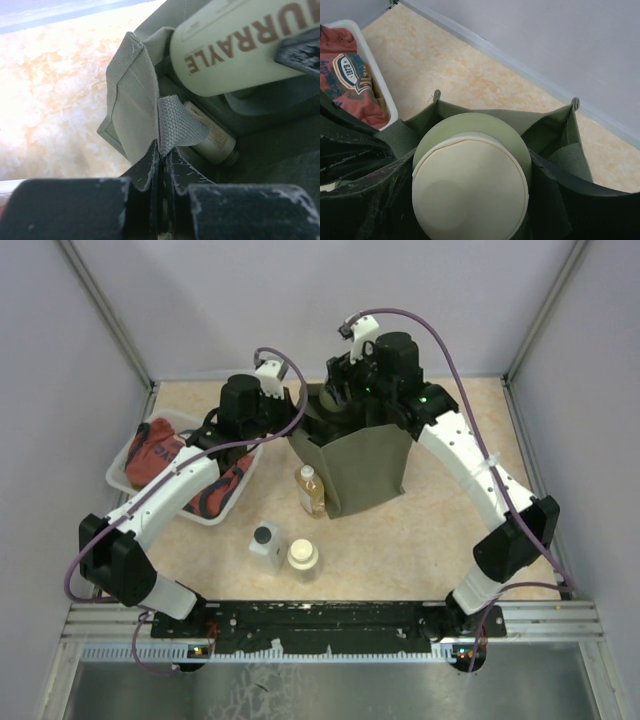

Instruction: Place the personal care products into the canvas bag

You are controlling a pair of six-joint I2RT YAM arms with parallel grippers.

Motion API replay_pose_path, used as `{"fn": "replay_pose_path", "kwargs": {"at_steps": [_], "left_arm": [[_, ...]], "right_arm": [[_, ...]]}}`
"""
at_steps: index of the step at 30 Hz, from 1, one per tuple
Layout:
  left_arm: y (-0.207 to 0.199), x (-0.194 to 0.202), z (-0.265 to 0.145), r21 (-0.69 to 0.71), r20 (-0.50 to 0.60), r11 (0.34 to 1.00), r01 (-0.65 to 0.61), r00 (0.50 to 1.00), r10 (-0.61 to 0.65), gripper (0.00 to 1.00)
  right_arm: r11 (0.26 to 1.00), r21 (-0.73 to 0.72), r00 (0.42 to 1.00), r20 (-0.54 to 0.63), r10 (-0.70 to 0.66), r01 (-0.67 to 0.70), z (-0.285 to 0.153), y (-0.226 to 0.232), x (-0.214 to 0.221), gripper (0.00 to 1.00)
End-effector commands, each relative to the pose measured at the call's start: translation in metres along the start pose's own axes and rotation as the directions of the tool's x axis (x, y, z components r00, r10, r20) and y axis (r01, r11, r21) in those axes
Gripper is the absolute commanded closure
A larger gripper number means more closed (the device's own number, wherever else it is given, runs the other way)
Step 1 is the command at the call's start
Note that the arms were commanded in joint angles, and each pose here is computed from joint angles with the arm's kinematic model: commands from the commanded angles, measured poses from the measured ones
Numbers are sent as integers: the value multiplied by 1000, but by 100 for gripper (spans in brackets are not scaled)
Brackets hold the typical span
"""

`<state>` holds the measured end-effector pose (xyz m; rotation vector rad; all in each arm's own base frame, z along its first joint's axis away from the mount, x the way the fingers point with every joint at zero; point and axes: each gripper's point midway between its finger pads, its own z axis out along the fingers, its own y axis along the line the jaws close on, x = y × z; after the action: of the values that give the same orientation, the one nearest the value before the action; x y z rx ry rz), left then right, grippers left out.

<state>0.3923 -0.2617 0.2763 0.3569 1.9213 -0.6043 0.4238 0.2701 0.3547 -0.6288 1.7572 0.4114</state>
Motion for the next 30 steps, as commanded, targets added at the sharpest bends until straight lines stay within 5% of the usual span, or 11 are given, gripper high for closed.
{"fn": "replay_pose_path", "kwargs": {"at_steps": [1,12,21,30], "left_arm": [[-6,-18,-5,18,50,1000,-17,999,16,100],[-7,-19,-3,24,51,1000,-16,999,14,100],[-12,-19,-3,56,57,998,-10,998,7,100],[-16,-21,-5,76,63,997,-6,998,2,100]], "right_arm": [[999,36,977,212,-13,5,-68,-3,-83,100],[997,-49,991,118,68,-63,-38,15,-1,100],[995,-100,989,141,34,-20,18,19,11,100],[998,-55,1000,16,12,-11,65,7,43,100]]}}
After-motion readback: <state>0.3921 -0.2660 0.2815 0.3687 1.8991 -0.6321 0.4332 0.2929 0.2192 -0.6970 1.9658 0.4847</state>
